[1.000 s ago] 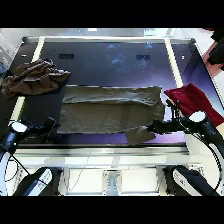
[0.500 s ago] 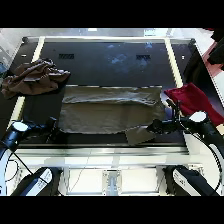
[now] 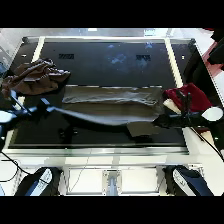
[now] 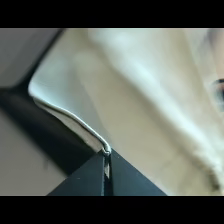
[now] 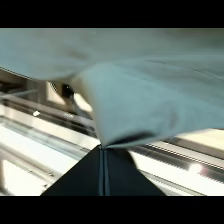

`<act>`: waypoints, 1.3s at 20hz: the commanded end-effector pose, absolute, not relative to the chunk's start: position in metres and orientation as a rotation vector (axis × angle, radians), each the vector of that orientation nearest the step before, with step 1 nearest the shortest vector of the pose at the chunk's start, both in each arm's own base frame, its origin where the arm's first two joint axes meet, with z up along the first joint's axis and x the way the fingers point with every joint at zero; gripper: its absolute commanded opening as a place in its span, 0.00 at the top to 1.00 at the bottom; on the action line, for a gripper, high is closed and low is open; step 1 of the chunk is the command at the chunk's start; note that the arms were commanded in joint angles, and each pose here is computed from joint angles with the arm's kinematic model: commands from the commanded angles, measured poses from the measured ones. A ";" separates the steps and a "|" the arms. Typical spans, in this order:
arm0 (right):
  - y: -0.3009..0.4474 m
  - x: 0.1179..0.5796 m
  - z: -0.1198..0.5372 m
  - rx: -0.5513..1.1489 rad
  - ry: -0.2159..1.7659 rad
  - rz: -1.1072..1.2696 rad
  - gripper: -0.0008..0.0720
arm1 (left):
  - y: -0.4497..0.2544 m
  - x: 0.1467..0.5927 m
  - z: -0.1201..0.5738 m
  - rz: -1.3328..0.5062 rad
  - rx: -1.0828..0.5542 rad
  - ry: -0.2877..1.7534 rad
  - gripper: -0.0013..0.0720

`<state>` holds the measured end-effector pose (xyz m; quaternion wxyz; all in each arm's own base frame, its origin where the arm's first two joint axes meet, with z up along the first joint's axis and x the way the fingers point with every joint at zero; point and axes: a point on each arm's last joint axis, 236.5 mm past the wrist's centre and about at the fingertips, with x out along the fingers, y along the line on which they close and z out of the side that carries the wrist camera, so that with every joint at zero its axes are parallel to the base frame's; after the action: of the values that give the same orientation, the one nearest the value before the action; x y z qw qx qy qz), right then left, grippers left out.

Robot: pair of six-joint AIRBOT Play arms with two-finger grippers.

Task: Fold the shirts.

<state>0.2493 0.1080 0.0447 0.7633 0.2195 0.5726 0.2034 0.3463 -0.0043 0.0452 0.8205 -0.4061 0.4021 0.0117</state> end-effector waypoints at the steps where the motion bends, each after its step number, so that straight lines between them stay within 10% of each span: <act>1: 0.079 0.264 0.064 0.390 1.203 0.319 0.95 | 0.000 0.375 0.125 -0.052 -0.721 0.659 0.97; 13: 0.052 0.460 0.027 0.427 1.034 0.268 0.95 | -0.055 0.524 0.058 -0.007 -0.447 0.776 0.97; 24: 0.037 0.513 -0.059 0.445 1.094 0.214 0.94 | -0.053 0.526 -0.041 0.066 -0.439 1.010 0.94; 26: 0.036 0.515 -0.053 0.437 1.081 0.220 0.72 | -0.061 0.541 -0.024 0.031 -0.483 0.946 0.28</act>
<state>0.5088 0.0392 -0.0507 0.8236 0.2117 0.5159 0.1033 0.5284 -0.0528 -0.0302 0.8579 -0.2074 0.4694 0.0272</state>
